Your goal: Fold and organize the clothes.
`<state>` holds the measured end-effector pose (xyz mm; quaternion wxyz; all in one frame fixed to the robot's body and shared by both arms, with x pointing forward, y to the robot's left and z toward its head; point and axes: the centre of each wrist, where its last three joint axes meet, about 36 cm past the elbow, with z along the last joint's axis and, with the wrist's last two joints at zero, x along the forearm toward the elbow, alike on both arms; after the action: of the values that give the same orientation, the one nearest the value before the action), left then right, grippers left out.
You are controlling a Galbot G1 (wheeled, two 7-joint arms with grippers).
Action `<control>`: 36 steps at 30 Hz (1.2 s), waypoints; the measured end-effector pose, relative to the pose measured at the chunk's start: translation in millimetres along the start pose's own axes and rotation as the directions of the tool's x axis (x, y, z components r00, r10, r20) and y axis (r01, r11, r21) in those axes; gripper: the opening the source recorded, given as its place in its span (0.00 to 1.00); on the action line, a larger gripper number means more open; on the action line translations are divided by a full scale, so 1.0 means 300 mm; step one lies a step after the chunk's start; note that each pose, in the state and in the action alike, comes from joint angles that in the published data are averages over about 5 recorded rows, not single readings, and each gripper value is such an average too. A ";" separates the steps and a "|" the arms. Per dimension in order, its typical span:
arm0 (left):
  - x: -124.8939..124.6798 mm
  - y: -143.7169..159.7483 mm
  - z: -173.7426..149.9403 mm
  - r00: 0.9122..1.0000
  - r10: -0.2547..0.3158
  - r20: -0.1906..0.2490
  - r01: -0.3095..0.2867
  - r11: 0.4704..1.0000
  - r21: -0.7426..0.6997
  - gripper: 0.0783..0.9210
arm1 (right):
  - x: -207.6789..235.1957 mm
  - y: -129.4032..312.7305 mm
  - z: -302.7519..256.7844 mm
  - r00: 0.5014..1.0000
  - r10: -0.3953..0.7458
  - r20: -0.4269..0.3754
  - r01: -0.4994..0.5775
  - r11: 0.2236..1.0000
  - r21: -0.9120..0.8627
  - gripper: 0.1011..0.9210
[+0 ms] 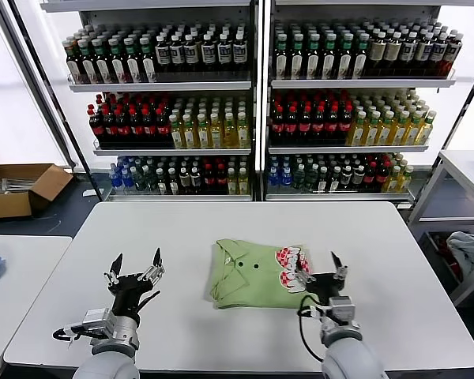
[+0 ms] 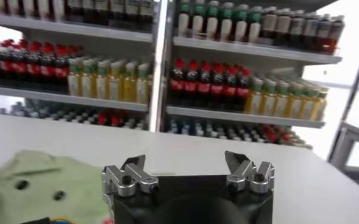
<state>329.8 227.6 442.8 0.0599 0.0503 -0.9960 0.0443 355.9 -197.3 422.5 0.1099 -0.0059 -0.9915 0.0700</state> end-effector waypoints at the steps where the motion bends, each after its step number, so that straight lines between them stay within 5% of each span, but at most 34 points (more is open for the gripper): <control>1: -0.002 0.001 0.001 1.000 -0.001 0.007 0.001 1.000 0.002 0.88 | 0.010 -0.020 0.009 1.000 0.012 -0.002 -0.012 1.000 0.002 0.88; 36: 0.001 0.031 0.007 0.997 0.044 0.070 -0.039 0.997 -0.064 0.88 | 0.113 -0.183 0.028 0.992 0.126 0.016 -0.125 0.992 -0.013 0.88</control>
<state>328.3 236.6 440.0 0.0247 0.0294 -0.9992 0.0125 321.2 -252.0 429.5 0.0968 -0.0684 -0.9904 0.0710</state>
